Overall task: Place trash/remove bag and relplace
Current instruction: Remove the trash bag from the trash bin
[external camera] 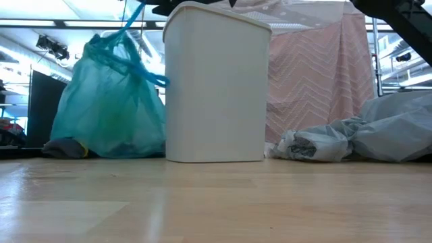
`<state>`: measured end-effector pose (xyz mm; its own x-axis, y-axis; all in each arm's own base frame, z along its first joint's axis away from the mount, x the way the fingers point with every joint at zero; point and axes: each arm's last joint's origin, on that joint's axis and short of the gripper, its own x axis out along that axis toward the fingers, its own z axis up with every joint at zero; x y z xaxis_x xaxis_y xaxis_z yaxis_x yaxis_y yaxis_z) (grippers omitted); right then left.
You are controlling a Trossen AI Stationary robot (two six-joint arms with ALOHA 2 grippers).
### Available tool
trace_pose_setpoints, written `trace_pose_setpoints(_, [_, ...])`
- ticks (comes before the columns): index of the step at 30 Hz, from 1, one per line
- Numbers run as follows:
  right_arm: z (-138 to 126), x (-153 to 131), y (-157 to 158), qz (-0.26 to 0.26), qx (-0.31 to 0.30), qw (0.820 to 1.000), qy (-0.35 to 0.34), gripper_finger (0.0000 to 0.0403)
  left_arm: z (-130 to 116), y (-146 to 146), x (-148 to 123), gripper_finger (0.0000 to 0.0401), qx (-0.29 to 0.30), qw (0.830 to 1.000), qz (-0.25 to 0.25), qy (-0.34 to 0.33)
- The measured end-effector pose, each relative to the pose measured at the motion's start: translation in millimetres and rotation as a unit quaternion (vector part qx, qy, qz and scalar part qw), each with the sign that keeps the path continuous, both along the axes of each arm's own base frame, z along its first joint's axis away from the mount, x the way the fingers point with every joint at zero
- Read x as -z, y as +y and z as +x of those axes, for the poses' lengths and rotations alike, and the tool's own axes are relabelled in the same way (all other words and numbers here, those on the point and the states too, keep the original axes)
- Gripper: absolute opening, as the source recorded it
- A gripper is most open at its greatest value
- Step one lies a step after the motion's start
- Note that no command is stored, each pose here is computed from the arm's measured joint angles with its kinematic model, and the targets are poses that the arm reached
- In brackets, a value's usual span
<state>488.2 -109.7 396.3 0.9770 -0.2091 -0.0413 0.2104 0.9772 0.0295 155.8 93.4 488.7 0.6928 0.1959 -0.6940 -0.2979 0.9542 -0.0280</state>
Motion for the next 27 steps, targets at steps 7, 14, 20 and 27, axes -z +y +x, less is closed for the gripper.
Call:
trace_pose_setpoints(7, [0.5, -0.2, 2.1, 0.0, -0.007, 1.0, -0.001, 0.0151, 5.3, 1.6, -3.3, 0.0275, 0.019, 0.999, -0.002, -0.031])
trace_pose_setpoints(14, [0.9, -1.3, 4.0, 0.025, -0.024, 0.999, -0.011, 0.0151, 15.2, 8.0, 0.4, 0.0275, 0.02, 0.999, -0.004, -0.026])
trace_pose_setpoints(20, [1.7, -1.2, 7.6, 0.04, -0.026, 0.999, -0.014, 0.0147, 25.7, 14.3, 6.6, 0.0275, 0.024, 1.0, -0.016, -0.013])
trace_pose_setpoints(27, [0.8, 2.0, 4.6, 0.043, -0.015, 0.999, 0.002, 0.0057, 25.2, 14.1, 7.4, 0.0275, 0.028, 1.0, -0.012, -0.006])
